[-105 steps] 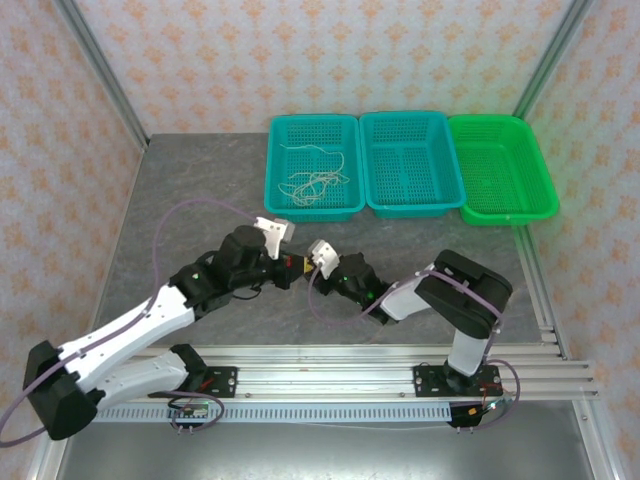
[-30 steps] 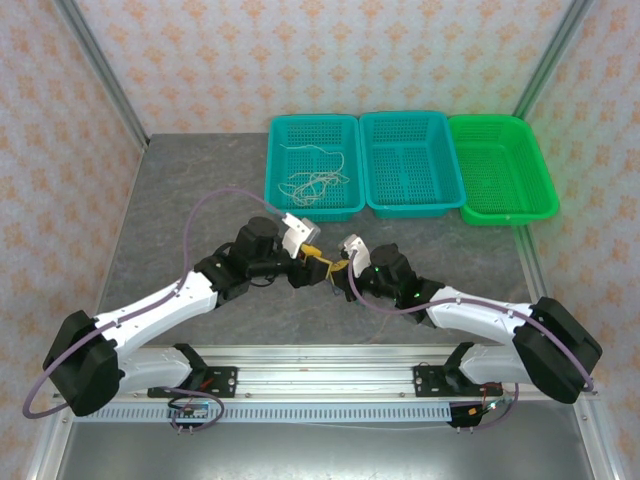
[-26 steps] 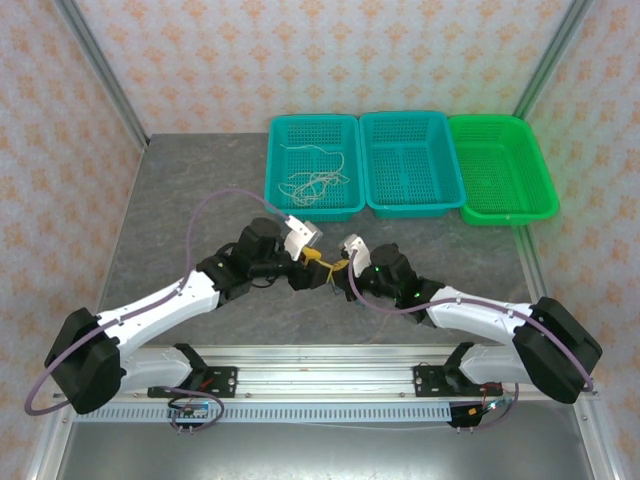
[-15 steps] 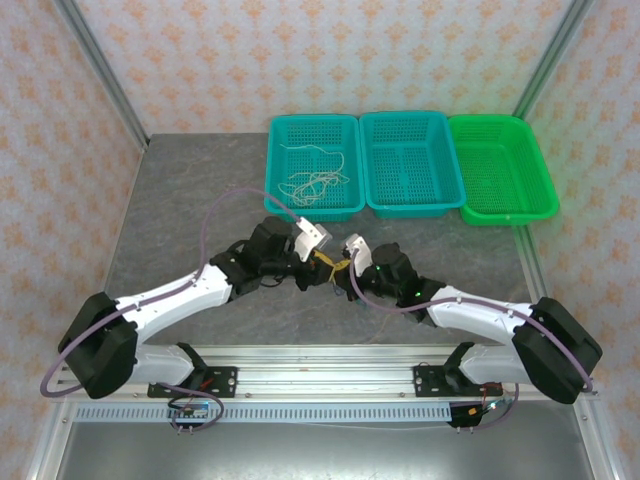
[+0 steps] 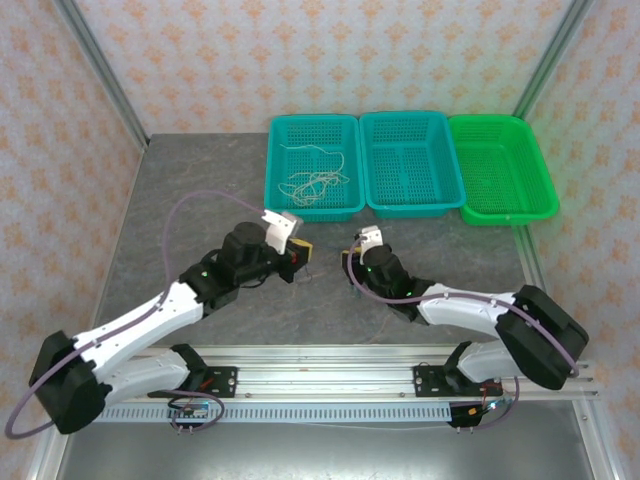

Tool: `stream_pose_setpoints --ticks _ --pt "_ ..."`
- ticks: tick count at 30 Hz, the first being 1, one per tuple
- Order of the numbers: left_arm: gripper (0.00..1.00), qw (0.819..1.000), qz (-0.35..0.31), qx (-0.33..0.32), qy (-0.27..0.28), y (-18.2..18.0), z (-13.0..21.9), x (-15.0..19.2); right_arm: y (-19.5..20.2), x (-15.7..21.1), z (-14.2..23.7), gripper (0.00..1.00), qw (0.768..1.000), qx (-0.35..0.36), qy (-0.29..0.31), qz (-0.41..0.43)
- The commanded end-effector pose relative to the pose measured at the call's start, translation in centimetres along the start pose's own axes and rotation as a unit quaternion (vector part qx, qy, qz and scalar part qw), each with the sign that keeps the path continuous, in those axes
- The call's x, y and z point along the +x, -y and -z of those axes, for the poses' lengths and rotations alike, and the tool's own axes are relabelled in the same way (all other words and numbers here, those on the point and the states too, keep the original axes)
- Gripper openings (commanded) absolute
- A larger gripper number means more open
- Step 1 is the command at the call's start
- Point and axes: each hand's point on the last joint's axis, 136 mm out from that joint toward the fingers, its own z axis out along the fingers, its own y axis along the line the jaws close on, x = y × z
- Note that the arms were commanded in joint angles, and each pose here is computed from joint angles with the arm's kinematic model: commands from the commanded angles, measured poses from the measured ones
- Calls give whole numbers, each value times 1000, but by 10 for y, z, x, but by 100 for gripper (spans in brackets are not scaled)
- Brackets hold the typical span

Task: Untangle the cables

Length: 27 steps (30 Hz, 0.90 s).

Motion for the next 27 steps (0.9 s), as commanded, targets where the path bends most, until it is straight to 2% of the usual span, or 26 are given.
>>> stream_pose_setpoints --ticks 1,5,10,11,12,14,15,17,19,22,27 --pt "0 991 23 -122 57 -39 33 -30 84 41 2 23 981 178 -29 -67" --pt "0 979 33 -189 65 -62 53 -24 111 48 10 20 966 240 -22 -97" --pt "0 972 50 -217 73 -76 64 -14 139 52 21 20 947 291 -9 -136" --pt "0 972 52 -218 75 -77 65 -13 144 55 22 17 943 297 -12 -147" --pt "0 973 52 -213 74 -77 64 -12 144 55 21 10 945 288 -14 -153" --pt "0 983 39 -170 62 -64 54 -8 130 53 14 0 963 232 -14 -138" --pt "0 992 22 -116 51 -47 43 -5 112 49 7 0 977 175 -13 -124" --pt "0 999 2 -8 31 -12 28 1 85 40 2 0 990 94 -7 -102" --pt "8 998 -4 59 11 11 17 7 64 33 1 0 997 42 -17 -69" --pt "24 995 -36 91 -19 29 4 15 37 20 6 0 999 -26 -28 -12" --pt "36 990 -73 122 -26 45 -9 15 2 1 26 0 991 -116 -20 57"
